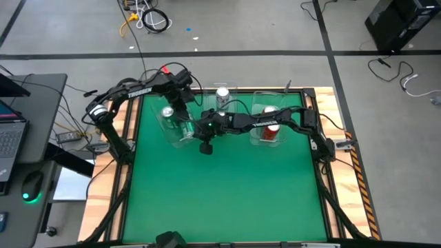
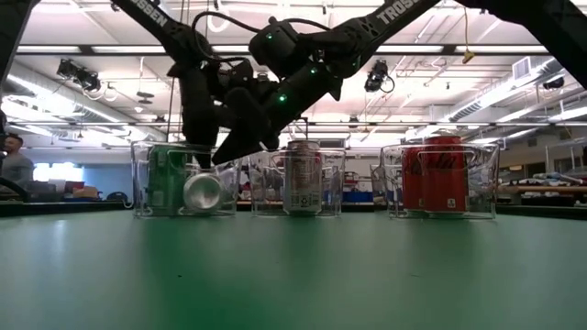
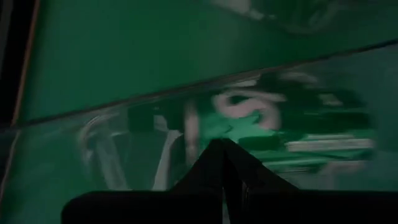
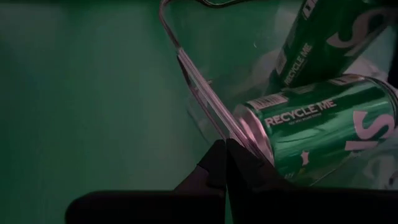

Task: Sort soda cans
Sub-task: Adjust the right green soda can on the left transparent bin

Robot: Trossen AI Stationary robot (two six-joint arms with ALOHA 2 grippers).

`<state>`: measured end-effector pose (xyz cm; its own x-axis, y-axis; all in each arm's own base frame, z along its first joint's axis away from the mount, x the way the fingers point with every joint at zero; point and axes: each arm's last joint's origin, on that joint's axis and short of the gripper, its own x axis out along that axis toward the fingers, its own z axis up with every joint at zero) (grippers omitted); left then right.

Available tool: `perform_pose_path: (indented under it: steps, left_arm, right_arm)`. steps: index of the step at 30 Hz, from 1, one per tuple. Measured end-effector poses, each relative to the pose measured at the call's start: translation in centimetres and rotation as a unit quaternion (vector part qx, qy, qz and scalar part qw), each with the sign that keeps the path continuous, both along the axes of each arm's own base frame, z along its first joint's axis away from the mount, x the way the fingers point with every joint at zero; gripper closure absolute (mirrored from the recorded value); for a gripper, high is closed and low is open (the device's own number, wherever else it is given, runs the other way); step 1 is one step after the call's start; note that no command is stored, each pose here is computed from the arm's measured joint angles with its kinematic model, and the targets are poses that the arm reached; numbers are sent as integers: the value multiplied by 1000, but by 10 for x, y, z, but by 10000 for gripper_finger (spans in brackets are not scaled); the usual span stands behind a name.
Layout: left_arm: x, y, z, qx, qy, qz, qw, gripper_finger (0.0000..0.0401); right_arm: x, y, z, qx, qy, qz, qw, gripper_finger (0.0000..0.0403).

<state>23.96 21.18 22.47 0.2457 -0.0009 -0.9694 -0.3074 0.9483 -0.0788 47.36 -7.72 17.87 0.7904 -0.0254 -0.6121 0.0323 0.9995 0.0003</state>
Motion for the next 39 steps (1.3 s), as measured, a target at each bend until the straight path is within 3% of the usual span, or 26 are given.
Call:
perform_pose_path:
  steps: [4, 9, 15, 28, 39]
  left_arm:
    - [1, -6, 5, 5, -5, -8, 1000, 401]
    - [-4, 6, 6, 82, 43, 57, 994, 401]
    - [-10, 17, -2, 43, 20, 73, 996, 401]
    - [-5, 16, -16, -18, 6, 40, 999, 401]
    - [3, 6, 7, -15, -19, 17, 1000, 401]
  right_arm:
    - [-1, -5, 0, 2, 0, -7, 1000, 403]
    - [-2, -5, -3, 1, 7, -10, 1000, 403]
    - [-2, -4, -2, 0, 6, -10, 1000, 403]
    - [-2, -5, -2, 0, 5, -10, 1000, 403]
    - [-2, -5, -2, 1, 4, -6, 1000, 403]
